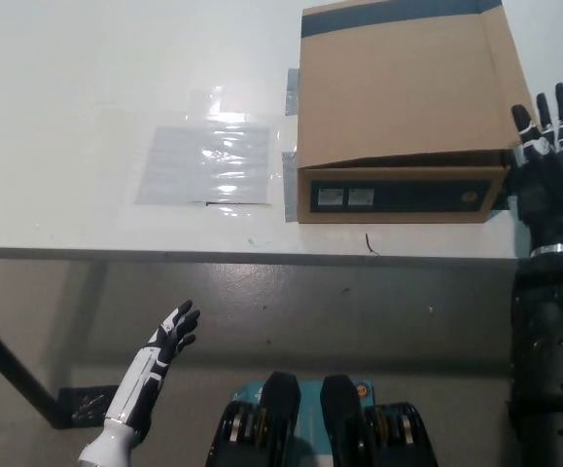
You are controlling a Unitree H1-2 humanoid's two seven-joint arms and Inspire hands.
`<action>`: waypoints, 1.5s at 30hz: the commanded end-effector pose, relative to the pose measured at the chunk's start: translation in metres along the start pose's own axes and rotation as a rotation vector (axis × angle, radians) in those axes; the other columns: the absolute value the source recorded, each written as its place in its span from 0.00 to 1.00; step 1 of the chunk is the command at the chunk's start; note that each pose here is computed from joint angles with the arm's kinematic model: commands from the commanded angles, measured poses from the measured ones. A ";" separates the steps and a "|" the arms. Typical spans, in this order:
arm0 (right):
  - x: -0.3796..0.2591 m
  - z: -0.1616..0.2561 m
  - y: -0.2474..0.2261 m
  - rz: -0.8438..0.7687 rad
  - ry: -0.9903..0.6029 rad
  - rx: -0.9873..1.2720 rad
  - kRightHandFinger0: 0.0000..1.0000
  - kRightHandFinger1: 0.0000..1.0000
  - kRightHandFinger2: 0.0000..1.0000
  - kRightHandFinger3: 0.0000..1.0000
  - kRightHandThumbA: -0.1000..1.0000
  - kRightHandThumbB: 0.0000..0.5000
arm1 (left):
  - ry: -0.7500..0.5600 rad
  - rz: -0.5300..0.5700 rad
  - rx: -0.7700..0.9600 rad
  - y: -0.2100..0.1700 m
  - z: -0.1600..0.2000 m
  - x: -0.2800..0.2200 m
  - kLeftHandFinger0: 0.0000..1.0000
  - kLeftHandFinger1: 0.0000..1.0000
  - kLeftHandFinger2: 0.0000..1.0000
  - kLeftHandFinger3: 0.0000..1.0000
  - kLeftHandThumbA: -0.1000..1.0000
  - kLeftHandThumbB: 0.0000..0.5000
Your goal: A small storage box is placed at the center of the table and the robot uses its right hand to slide under its lid and push it upwards to open it
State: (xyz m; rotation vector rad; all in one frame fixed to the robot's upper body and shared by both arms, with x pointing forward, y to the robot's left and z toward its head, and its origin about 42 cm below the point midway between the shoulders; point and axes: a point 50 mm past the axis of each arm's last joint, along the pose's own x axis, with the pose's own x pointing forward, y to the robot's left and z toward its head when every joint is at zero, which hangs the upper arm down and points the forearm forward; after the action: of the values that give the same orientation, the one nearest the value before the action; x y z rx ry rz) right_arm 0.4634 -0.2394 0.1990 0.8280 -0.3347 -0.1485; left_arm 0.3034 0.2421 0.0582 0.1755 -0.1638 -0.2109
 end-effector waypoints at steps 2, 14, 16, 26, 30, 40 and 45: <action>0.020 0.009 0.027 0.069 -0.044 0.095 1.00 1.00 1.00 1.00 1.00 0.57 | -0.070 -0.019 0.009 0.004 0.011 0.007 1.00 1.00 1.00 1.00 1.00 1.00; 0.023 0.021 0.053 0.120 -0.071 0.159 1.00 1.00 1.00 1.00 1.00 0.63 | -0.071 -0.020 0.017 0.004 0.011 0.008 1.00 1.00 1.00 1.00 1.00 1.00; 0.021 0.026 0.060 0.137 -0.081 0.165 1.00 1.00 1.00 1.00 1.00 0.62 | -0.074 -0.020 0.017 0.004 0.012 0.008 1.00 1.00 1.00 1.00 1.00 1.00; 0.012 0.036 0.079 0.187 -0.083 0.203 1.00 1.00 1.00 1.00 1.00 0.58 | -0.075 -0.021 0.022 0.004 0.012 0.009 1.00 1.00 1.00 1.00 1.00 1.00; 0.014 0.029 0.078 0.160 -0.062 0.233 1.00 1.00 1.00 1.00 1.00 0.60 | -0.075 -0.018 0.017 0.005 0.012 0.011 1.00 1.00 1.00 1.00 1.00 1.00; 0.018 0.011 0.068 0.134 -0.008 0.270 1.00 1.00 1.00 1.00 1.00 0.62 | -0.084 -0.025 0.023 0.007 0.014 0.015 1.00 1.00 1.00 1.00 1.00 1.00; 0.016 0.005 0.062 0.107 0.002 0.261 1.00 1.00 1.00 1.00 1.00 0.59 | -0.087 -0.029 0.021 0.008 0.015 0.017 1.00 1.00 1.00 1.00 1.00 1.00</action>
State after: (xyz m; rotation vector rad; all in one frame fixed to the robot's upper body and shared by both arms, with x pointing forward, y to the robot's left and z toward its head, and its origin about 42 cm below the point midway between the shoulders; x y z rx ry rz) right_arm 0.4649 -0.2223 0.2251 1.0341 -0.3560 -0.0863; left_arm 0.3090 0.2412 0.0625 0.1782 -0.1781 -0.2155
